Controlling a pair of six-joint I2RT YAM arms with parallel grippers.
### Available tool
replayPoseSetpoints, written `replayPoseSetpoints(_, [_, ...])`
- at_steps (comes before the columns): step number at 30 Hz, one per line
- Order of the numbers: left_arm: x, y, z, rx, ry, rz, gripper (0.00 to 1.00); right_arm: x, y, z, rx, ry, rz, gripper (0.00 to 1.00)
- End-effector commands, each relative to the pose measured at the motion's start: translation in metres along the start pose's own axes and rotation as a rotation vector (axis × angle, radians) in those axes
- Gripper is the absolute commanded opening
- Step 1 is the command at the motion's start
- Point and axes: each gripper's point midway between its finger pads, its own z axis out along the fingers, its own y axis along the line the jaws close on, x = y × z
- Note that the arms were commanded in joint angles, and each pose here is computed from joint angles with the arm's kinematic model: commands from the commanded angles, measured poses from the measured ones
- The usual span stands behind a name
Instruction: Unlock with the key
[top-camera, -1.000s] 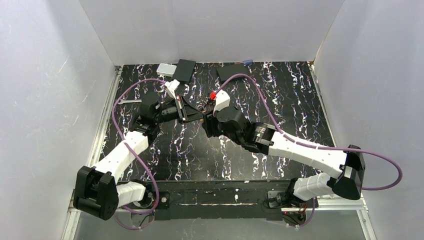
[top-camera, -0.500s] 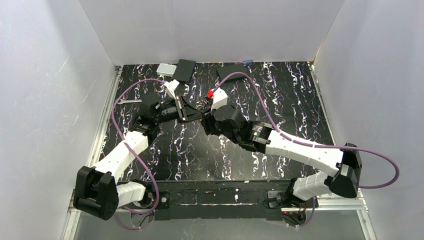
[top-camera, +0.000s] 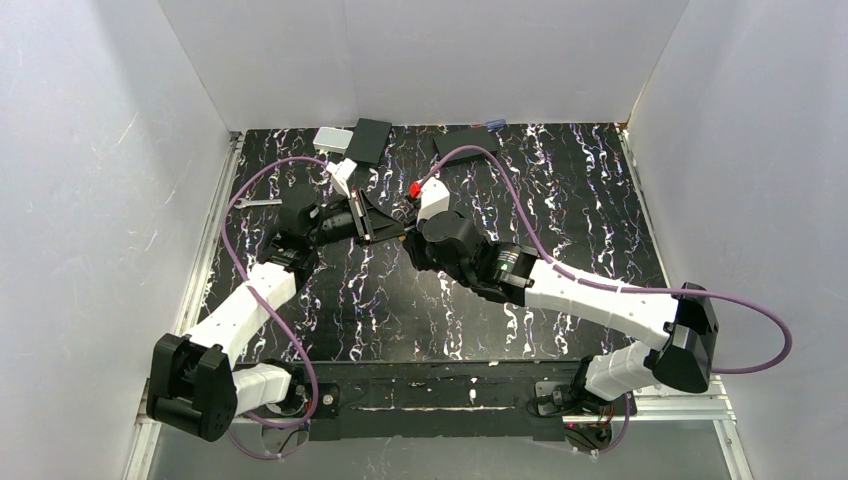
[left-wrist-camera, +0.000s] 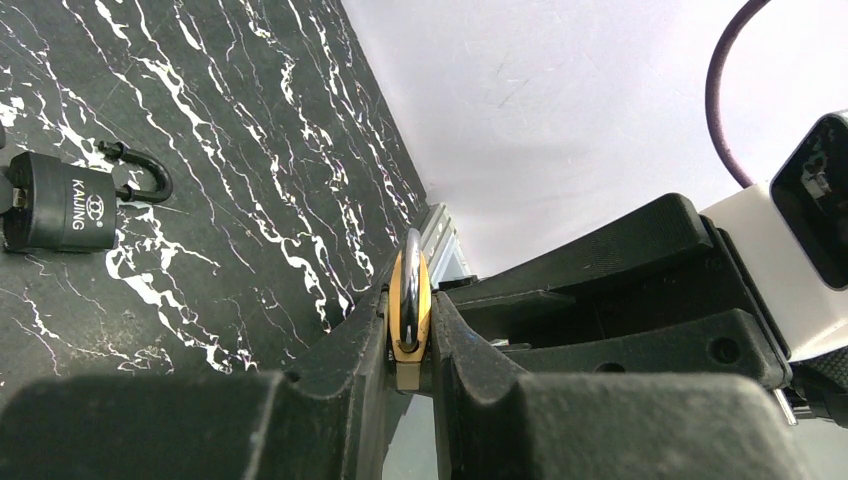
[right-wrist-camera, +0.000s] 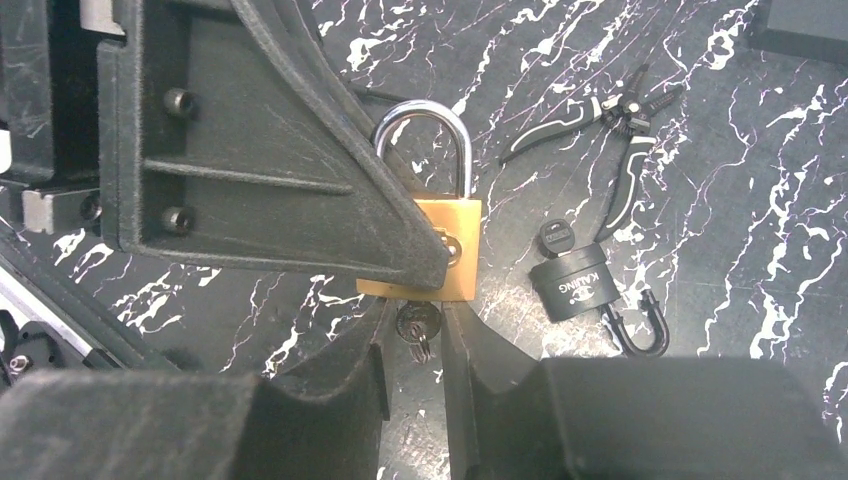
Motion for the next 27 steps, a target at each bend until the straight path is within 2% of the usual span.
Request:
replayPoseSetpoints(1, [0.004, -0.021, -0.007, 0.064, 0.014, 0.062, 0.0, -0.032, 0.008, 0.001, -0.012, -0.088, 0.034, 0.28])
replayPoseSetpoints(8, [0.006, -0.024, -0.007, 0.078, 0.028, 0.074, 0.0, -0.038, 0.007, -0.002, -0.013, -0.114, 0.044, 0.04])
replayPoseSetpoints(16, [0.008, -0.028, -0.009, 0.098, 0.046, 0.106, 0.0, -0.042, 0.011, -0.005, -0.041, -0.124, 0.056, 0.01])
replayPoseSetpoints(27, [0.015, -0.043, -0.017, 0.153, 0.07, 0.206, 0.0, -0.048, 0.018, -0.012, -0.144, -0.156, 0.16, 0.01])
